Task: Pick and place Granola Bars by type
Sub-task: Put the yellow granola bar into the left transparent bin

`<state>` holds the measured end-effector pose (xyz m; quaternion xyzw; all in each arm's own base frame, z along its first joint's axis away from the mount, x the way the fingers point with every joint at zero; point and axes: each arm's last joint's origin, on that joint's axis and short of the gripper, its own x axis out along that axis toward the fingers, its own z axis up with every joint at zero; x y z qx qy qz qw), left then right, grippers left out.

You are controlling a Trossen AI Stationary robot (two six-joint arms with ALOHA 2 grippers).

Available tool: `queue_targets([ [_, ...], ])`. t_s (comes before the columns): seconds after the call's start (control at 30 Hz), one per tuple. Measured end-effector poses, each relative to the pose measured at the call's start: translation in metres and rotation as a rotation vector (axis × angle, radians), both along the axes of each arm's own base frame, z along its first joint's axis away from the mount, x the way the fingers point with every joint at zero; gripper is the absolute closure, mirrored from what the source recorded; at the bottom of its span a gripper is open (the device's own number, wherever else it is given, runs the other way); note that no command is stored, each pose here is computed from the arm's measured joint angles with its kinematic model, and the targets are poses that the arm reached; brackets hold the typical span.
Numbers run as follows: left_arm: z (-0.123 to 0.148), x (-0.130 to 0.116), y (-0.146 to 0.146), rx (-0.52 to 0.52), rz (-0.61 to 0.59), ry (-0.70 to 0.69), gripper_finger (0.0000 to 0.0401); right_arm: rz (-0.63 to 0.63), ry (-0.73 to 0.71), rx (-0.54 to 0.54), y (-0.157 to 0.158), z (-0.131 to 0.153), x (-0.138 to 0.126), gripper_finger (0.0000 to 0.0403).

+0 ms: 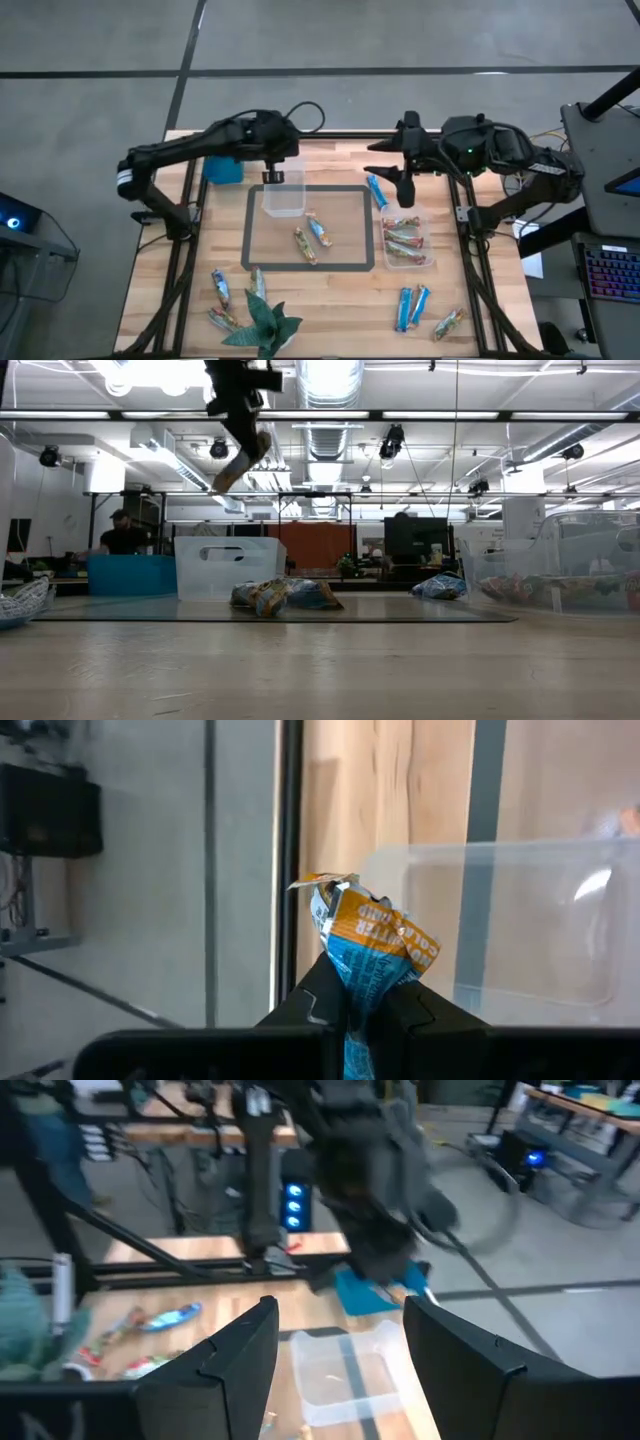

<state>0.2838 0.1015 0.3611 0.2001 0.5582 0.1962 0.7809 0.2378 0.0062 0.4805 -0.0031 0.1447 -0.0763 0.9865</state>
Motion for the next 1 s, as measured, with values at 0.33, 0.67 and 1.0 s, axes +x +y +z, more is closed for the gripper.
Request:
queue_targets([
  [0.33,-0.048,0.025,0.037,-0.081,0.016,0.168,0.0399,0.062,-0.025,0.027,0.010,-0.009,-0.008,0.0197],
  [0.67,-0.087,0.044,0.048,-0.145,-0.016,0.288,0.0401,0.078,-0.026,0.023,0.013,-0.009,-0.011,0.0197],
  [1.0,-0.121,0.054,0.053,-0.193,-0.008,0.326,0.0401,0.081,-0.025,0.000,0.013,-0.008,-0.011,0.0197],
])
